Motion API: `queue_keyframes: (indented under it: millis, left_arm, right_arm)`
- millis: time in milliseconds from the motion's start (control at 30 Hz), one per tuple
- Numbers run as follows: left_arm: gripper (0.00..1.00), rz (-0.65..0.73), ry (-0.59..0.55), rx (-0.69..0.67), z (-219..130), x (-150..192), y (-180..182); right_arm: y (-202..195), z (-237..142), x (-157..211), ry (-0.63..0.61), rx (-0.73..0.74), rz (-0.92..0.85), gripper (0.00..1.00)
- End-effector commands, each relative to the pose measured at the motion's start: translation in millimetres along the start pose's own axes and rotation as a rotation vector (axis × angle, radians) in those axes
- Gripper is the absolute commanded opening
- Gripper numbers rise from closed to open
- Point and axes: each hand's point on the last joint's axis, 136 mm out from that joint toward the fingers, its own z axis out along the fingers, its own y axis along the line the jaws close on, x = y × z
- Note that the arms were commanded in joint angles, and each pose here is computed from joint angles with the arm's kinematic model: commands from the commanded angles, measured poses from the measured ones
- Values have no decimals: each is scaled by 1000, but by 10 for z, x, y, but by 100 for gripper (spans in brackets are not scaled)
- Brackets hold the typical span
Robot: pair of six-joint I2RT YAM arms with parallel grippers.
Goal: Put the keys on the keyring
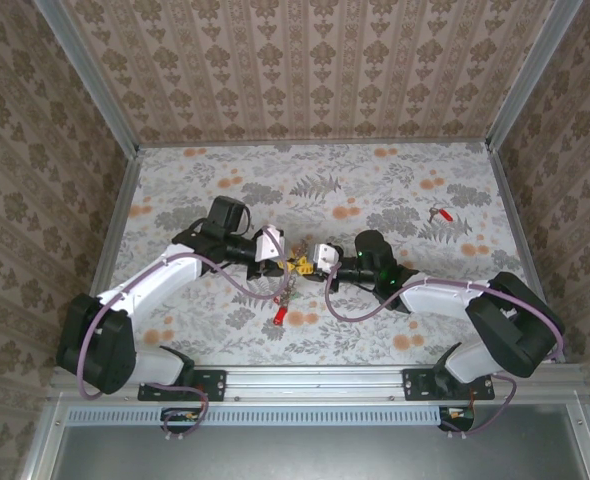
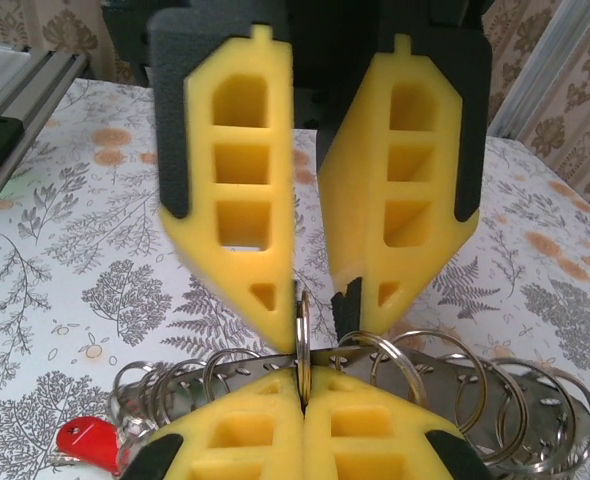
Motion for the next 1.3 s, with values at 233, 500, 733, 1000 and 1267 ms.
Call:
queue_keyframes:
  millis: [233, 500, 733, 1000, 1267]
  left_arm:
    - [0, 7, 54, 1, -2, 68, -40]
    - [0, 22, 133, -4, 36, 89, -32]
    - [0, 3, 100, 4, 70, 44, -13]
    - [20, -56, 53, 35, 0, 56, -87]
    - [23, -90, 12, 84, 46, 150, -145]
  right_arm:
    - [-113, 3, -43, -12, 59, 25, 19]
    - [-105, 6, -61, 6, 44, 11, 22]
    - [-73, 30, -40, 21, 16, 4, 12]
    - [-39, -25, -94, -13, 17, -13, 0]
    - [-5, -31, -119, -58, 4, -2, 0]
